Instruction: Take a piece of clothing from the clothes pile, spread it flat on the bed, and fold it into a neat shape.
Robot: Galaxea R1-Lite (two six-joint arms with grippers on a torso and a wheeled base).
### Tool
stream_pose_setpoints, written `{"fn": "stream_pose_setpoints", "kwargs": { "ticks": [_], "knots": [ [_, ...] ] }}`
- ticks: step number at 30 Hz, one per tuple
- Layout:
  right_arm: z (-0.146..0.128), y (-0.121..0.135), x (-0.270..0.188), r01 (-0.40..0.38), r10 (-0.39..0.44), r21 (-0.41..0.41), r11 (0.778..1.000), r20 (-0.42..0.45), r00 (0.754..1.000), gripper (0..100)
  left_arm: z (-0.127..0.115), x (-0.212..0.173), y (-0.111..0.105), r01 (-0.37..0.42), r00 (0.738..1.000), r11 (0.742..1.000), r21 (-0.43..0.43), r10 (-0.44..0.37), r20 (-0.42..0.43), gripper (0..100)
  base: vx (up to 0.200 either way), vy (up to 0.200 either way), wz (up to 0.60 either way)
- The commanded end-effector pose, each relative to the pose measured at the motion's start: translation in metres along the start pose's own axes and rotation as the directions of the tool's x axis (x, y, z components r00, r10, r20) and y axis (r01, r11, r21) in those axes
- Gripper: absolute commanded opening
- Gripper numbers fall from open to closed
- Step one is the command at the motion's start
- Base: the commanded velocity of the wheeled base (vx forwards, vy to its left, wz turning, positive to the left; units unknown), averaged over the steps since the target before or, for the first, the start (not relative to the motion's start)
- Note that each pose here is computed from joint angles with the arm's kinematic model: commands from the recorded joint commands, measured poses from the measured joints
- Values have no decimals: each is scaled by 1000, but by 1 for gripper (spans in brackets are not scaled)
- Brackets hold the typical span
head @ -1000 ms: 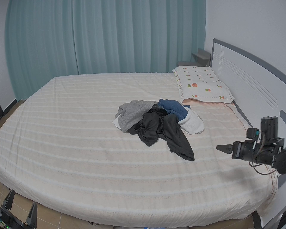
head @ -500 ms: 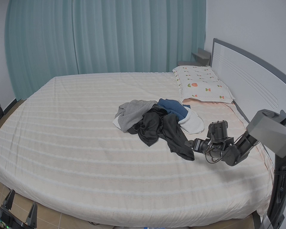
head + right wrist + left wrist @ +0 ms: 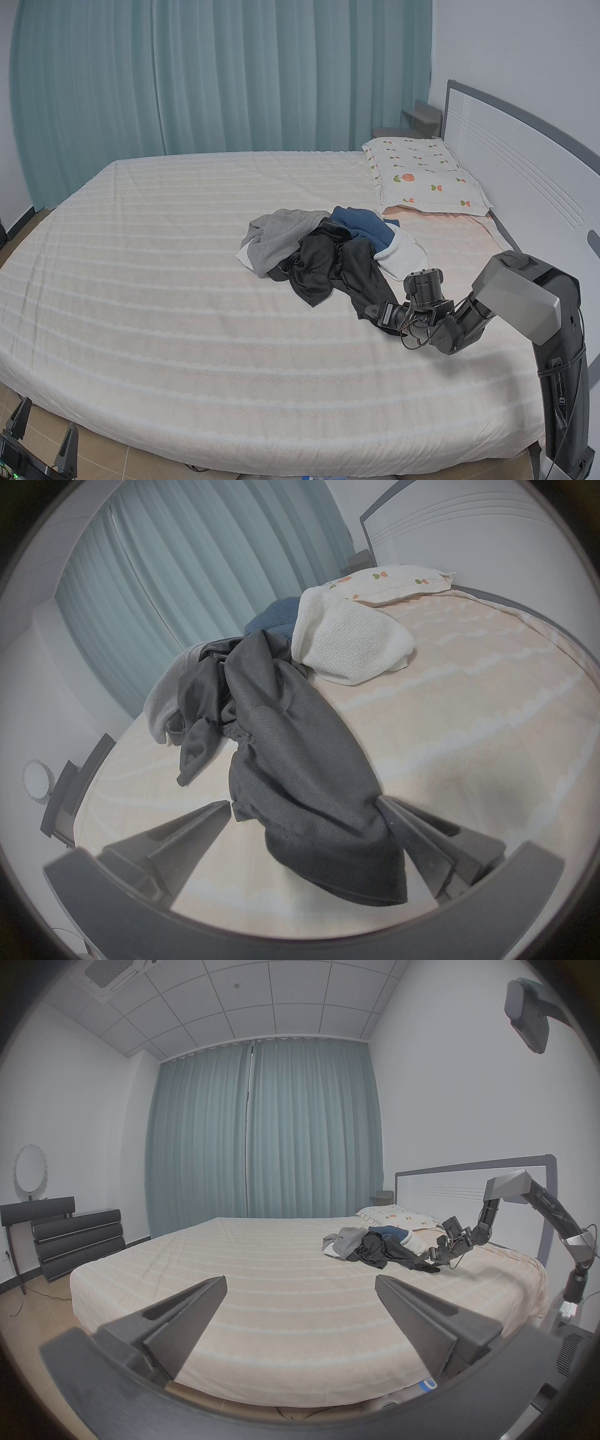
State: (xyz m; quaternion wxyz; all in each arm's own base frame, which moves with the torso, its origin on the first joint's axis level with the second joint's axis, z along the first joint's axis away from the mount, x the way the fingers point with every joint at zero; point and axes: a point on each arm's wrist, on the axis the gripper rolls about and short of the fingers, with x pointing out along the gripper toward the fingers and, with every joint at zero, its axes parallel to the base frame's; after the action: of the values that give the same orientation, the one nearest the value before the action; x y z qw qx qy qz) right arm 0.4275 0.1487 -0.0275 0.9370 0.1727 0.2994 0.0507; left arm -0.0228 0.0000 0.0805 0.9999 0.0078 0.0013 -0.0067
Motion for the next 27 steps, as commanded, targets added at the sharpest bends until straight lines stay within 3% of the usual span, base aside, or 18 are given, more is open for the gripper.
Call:
{"fn": "stream_pose_setpoints", "kwargs": {
  "ticks": [1,12,15,19,22,27],
  "knots": [
    [-4,-1,9,0,0,-2,1000,-2,1000,0,-5,0,0,0,1000,1000,0,0,0,100,0,0,0],
    [-2,-1,13,37,-37,0,999,22,999,0,-5,0,0,0,1000,1000,0,0,0,100,0,0,0],
    [6,2,3,25,-26,45,999,42,999,0,-5,0,0,0,1000,1000,0,0,0,100,0,0,0],
    [25,12,-41,-52,48,153,987,30,998,0,-5,0,0,0,1000,1000,0,0,1,100,0,0,0],
    [32,15,-85,-149,153,175,973,-7,988,0,-5,0,0,0,1000,1000,0,0,1,100,0,0,0],
    [41,18,-145,-296,293,195,935,41,955,0,-5,0,0,0,1000,1000,0,0,1,100,0,0,0]
  ]
}}
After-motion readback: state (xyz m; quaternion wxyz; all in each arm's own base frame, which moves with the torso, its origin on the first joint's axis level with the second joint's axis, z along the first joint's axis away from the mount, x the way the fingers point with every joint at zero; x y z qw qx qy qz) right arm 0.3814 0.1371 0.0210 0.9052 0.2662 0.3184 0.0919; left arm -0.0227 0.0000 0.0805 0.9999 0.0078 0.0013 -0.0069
